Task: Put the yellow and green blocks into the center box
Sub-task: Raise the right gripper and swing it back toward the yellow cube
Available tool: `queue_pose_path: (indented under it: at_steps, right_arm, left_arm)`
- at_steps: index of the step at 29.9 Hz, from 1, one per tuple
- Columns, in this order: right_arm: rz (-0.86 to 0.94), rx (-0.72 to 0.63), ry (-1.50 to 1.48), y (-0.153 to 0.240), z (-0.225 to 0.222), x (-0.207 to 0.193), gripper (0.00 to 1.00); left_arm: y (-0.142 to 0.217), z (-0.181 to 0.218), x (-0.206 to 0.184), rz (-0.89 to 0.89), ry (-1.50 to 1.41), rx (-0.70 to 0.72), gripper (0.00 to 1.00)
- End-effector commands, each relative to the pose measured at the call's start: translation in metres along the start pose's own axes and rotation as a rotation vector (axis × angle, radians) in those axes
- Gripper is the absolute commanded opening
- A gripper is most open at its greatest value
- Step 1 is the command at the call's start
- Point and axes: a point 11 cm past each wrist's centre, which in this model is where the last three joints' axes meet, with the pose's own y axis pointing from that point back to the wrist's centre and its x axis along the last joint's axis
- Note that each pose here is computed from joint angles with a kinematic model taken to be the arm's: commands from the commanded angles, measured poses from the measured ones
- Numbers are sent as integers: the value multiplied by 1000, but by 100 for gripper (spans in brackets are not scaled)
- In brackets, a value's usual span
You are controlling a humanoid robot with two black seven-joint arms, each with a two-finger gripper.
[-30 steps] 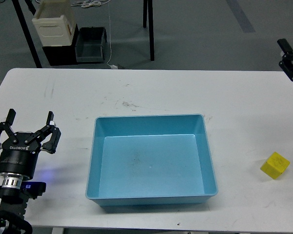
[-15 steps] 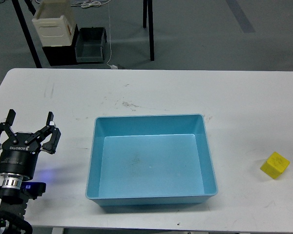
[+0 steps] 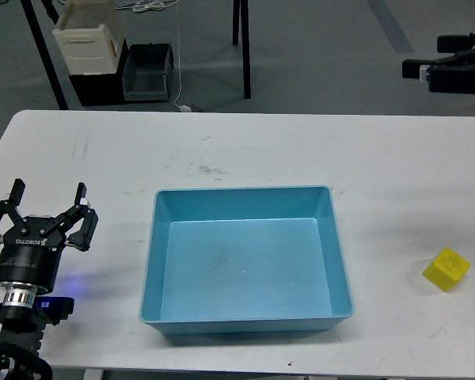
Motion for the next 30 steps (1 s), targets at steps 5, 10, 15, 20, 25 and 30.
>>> queue_pose_path:
  at_steps: [5,10,15,20,25,30]
  right_arm:
    - [-202,-46,-4,43,-11,-56,99]
    - [-357,-50,31,40,-11,-102,98]
    - [-525,-48,92,44,-11,-148,98]
    - [-579,7,73,33,-21,-171,98]
    - [-604,13,65,24,-17,-181,98]
    - [-640,-3,42,12,-6,-193,99]
  left_arm:
    - [-2,-1,6,11,2,-11,100]
    - [-3,0,8,14,-2,-15,100]
    - [-2,3,12,24,-11,-23,100]
    - [-2,2,19,41,-8,-34,100]
    - [-1,1,21,46,-7,-35,100]
    - [-1,2,22,47,-8,-36,100]
